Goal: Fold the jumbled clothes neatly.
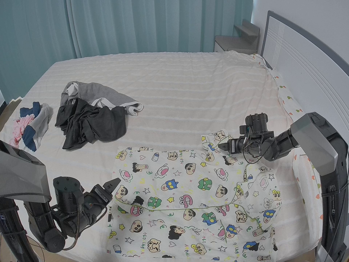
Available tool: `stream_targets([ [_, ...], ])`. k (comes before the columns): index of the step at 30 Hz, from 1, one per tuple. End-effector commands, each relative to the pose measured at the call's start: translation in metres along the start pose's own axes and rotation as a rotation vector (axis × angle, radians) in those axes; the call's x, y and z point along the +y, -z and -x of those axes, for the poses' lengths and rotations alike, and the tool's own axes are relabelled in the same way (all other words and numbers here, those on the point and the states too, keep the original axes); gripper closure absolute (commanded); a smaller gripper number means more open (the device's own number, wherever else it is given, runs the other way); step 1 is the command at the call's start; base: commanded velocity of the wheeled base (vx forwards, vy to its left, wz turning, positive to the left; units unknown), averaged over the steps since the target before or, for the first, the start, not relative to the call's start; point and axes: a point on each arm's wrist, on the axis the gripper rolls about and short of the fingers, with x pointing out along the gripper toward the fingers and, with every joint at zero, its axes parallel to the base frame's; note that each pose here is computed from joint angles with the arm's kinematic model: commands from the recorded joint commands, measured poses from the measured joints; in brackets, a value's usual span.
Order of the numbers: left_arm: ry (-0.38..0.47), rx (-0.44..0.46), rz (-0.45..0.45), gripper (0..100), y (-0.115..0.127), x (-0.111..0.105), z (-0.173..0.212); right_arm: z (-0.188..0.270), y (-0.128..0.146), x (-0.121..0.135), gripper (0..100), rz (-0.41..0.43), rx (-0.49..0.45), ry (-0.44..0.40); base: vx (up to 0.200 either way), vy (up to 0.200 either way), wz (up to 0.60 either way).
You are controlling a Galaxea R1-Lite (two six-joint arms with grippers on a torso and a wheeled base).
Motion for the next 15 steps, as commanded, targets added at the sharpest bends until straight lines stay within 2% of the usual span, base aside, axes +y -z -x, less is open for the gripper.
stream_targets([
  [1, 0.013, -0.008, 0.002, 0, -0.001, -0.001, 0.0, -0.001, -0.003, 0.0, 0, -0.003, -0.015, 0.001, 0.0, 0.0, 0.0],
  [6, 0.013, -0.008, 0.002, 0, -0.001, -0.001, 0.0, -0.011, -0.01, -0.002, 0, -0.01, -0.059, 0.042, 0.0, 0.0, 0.0],
  [12, 0.013, -0.008, 0.002, 0, -0.001, -0.001, 0.0, -0.017, -0.014, -0.001, 0, -0.007, -0.119, 0.043, 0.0, 0.0, 0.0],
  [15, 0.012, -0.007, 0.002, 0, 0.0, -0.001, -0.001, -0.02, -0.012, -0.001, 0, -0.006, -0.116, 0.045, 0.0, 0.0, 0.0],
])
